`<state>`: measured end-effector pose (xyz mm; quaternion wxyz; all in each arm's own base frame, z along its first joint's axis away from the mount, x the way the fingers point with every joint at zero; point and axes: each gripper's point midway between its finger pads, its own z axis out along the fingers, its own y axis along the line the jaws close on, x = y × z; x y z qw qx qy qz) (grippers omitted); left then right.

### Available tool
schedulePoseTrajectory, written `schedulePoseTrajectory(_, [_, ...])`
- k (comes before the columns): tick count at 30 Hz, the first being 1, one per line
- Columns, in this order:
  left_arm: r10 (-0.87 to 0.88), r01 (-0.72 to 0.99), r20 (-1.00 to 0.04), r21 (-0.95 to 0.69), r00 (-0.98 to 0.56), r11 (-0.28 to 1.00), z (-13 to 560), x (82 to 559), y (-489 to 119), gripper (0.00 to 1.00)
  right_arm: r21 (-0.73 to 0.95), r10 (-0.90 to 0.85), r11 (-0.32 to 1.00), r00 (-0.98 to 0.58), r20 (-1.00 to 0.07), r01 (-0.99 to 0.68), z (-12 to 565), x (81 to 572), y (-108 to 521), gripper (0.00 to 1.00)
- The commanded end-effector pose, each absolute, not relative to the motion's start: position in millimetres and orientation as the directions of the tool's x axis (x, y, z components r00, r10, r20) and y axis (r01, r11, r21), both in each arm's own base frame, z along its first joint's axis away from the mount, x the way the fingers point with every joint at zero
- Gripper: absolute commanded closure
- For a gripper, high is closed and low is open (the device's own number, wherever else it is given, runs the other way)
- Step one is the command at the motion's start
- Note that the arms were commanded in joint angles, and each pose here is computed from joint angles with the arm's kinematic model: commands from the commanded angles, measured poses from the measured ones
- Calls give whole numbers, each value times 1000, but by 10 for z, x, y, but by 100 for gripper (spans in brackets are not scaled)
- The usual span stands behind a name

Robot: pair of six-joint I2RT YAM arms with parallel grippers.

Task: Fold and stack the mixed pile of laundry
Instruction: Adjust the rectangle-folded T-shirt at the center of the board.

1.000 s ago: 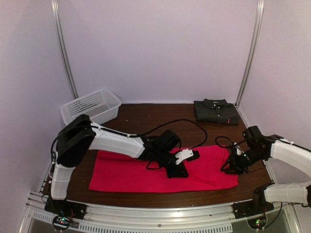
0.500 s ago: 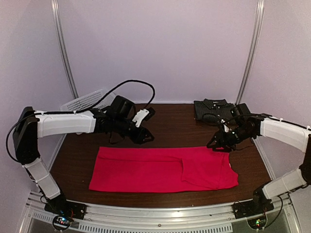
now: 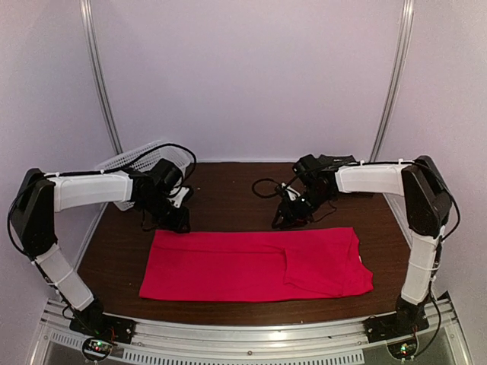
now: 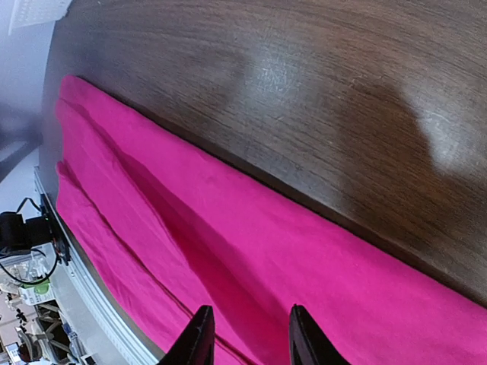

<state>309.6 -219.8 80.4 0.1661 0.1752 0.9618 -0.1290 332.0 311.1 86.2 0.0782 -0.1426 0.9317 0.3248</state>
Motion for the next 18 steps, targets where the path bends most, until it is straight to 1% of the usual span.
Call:
schedulePoseTrajectory(1, [226, 274, -288, -136, -930, 952, 765, 3109, -1910, 69, 529, -279, 762, -926, -252, -374, 777, 3365, 3265, 65])
schedulePoseTrajectory(5, [214, 248, -252, -110, -944, 963, 692, 3132, -1800, 70, 500, -309, 776, -923, -229, -384, 631, 3377, 3334, 65])
schedulePoseTrajectory(9, [224, 249, -218, -93, -950, 964, 642, 3135, -1750, 70, 465, -354, 782, -910, -216, -415, 545, 3335, 3374, 69])
schedulePoseTrajectory(13, [229, 247, -181, -81, -956, 966, 565, 3097, -1694, 70, 467, -401, 766, -897, -189, -441, 418, 3208, 3451, 73])
schedulePoseTrajectory(18, [231, 245, -168, -64, -958, 968, 559, 3096, -1659, 69, 436, -477, 749, -863, -169, -499, 315, 3041, 3559, 76])
